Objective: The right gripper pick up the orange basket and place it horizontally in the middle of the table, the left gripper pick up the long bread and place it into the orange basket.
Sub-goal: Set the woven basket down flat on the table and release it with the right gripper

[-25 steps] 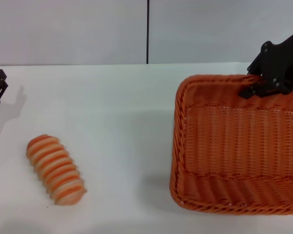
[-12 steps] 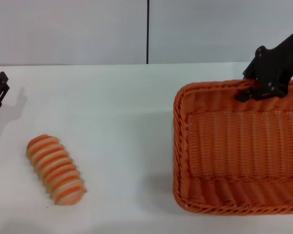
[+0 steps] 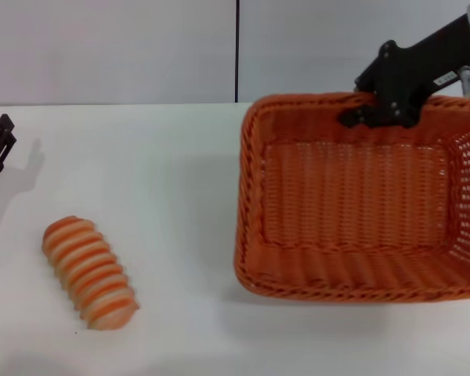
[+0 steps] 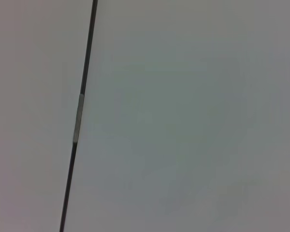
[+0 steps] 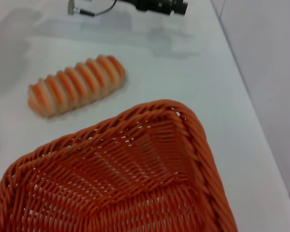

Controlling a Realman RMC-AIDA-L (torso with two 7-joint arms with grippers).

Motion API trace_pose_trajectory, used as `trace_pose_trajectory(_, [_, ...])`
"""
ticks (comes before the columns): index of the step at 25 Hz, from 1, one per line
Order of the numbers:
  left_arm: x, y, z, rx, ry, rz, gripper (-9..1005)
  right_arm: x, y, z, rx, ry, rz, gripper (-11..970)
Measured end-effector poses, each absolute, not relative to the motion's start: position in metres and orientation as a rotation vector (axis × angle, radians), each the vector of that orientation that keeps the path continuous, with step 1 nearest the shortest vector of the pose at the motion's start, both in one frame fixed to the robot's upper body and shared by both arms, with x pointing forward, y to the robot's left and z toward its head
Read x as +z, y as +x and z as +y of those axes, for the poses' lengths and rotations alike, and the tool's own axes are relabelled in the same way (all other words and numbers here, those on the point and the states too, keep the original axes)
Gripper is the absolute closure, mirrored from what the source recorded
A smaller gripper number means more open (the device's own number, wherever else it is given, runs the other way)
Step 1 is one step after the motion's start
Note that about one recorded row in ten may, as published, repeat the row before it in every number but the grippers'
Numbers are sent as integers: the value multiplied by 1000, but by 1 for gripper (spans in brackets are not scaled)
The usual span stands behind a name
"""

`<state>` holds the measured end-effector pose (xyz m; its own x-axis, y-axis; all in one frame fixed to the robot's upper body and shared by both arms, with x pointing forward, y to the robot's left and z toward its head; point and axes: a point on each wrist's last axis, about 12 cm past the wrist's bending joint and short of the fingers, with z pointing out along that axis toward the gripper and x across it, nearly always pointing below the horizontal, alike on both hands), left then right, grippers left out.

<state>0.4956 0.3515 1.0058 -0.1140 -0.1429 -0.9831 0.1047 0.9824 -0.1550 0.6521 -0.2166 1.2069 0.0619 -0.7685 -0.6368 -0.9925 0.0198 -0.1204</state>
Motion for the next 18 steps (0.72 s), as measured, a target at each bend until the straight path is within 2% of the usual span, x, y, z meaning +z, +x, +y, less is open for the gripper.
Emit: trace_pose_trajectory(18, [1006,496,351,-212,-25,1672,314,1200,652,-176,619,-1758,1599,809])
